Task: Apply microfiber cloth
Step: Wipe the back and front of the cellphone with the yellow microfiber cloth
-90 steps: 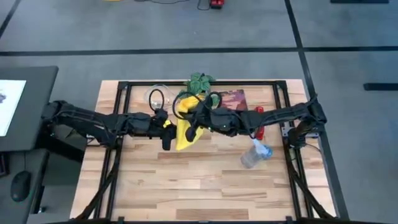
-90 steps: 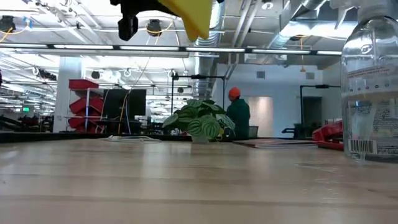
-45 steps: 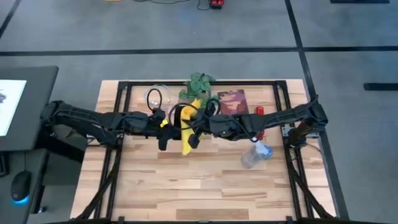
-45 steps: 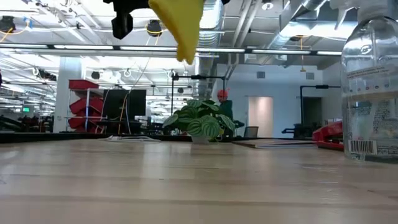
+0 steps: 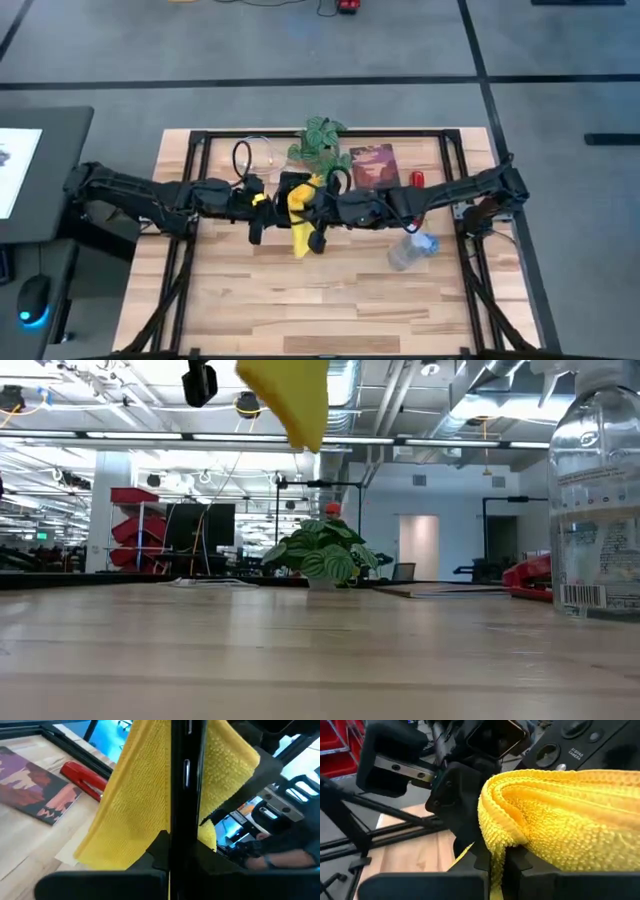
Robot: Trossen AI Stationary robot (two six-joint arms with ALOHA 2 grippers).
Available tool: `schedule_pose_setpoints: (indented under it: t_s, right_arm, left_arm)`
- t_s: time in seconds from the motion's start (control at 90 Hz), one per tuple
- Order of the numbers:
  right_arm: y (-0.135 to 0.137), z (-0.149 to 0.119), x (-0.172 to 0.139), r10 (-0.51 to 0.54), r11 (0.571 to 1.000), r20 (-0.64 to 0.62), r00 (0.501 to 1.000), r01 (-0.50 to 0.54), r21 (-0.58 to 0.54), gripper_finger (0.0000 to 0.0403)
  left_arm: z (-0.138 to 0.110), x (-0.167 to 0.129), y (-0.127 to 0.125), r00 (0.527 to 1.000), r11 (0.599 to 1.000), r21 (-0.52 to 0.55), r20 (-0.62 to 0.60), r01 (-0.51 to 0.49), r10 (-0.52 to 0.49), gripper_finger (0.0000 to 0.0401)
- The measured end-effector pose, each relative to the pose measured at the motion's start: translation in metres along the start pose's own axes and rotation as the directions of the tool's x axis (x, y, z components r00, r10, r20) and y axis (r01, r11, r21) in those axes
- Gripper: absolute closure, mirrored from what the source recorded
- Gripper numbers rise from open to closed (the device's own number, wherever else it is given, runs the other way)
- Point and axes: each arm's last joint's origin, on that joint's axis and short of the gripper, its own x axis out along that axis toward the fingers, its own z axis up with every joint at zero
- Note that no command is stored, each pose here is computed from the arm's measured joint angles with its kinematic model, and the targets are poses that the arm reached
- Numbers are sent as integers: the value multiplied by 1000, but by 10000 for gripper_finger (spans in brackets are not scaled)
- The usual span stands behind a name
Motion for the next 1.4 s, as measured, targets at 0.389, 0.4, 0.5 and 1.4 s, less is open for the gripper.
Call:
schedule_pose_setpoints:
  t_s: [0.389, 0.4, 0.5, 1.4]
  right_arm:
    - [3, 7, -2, 61, 998, 53, 997, -62, 24, 403]
    - [3, 7, -2, 62, 998, 52, 997, -63, 23, 403]
    - [7, 7, -7, 74, 997, 38, 997, -74, 14, 403]
    - [-3, 16, 3, 68, 970, 137, 988, -97, 223, 403]
  left_arm:
    - [10, -1, -7, 992, 997, -40, 103, 72, -68, 397]
    - [10, -1, -7, 992, 997, -40, 104, 73, -69, 397]
    - [9, -1, -7, 993, 997, -39, 99, 72, -68, 397]
    - [22, -4, -10, 958, 998, 60, 286, -20, 2, 397]
